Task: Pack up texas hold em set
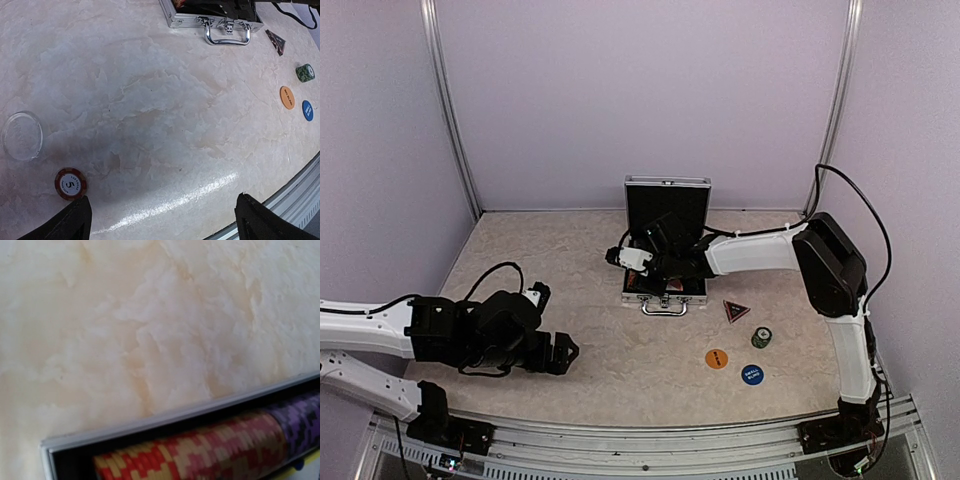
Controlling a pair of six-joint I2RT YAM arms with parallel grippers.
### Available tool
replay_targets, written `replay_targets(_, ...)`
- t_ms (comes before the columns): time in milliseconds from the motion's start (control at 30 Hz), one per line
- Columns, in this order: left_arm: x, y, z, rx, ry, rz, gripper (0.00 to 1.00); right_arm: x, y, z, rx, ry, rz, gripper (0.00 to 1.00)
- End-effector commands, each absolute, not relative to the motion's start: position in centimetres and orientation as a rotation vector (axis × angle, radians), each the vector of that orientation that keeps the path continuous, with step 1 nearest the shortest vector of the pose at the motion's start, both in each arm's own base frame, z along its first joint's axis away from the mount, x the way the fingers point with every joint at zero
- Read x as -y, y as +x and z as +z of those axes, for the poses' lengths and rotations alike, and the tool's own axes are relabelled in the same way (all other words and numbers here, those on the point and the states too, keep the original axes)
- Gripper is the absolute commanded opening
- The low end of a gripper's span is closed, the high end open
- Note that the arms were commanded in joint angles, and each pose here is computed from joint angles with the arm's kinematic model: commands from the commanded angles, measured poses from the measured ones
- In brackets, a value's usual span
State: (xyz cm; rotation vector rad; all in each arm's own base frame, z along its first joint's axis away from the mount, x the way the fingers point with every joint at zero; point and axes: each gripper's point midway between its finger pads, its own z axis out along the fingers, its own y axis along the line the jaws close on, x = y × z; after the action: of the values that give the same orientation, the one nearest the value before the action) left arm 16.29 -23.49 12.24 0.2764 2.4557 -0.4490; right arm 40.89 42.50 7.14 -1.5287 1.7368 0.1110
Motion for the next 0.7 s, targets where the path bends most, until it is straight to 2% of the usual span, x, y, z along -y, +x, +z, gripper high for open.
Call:
replay_targets(0,23.5,16.5,12.4,-2.443,0.260,-0.469,0.99,-40.8,44.4,8.9,-1.751,-1.411,-0.067,0.48)
replay_targets(367,23.6,16.7,12.2,-2.439,0.272,-0.474,0.99,-41.5,43.7,12.2,-1.734,-1.328,0.047,0.53)
replay_targets(500,23.6,16.9,12.4,-2.433,0.272,-0.479,0.99,-41.2,44.6,12.4,-1.760,-1.299,-0.003,0.55)
replay_targets(667,23.5,17.0,12.4,-2.431,0.282,-0.482,0.99,-41.5,43.2,12.4,-1.749,-1.345,0.076,0.59)
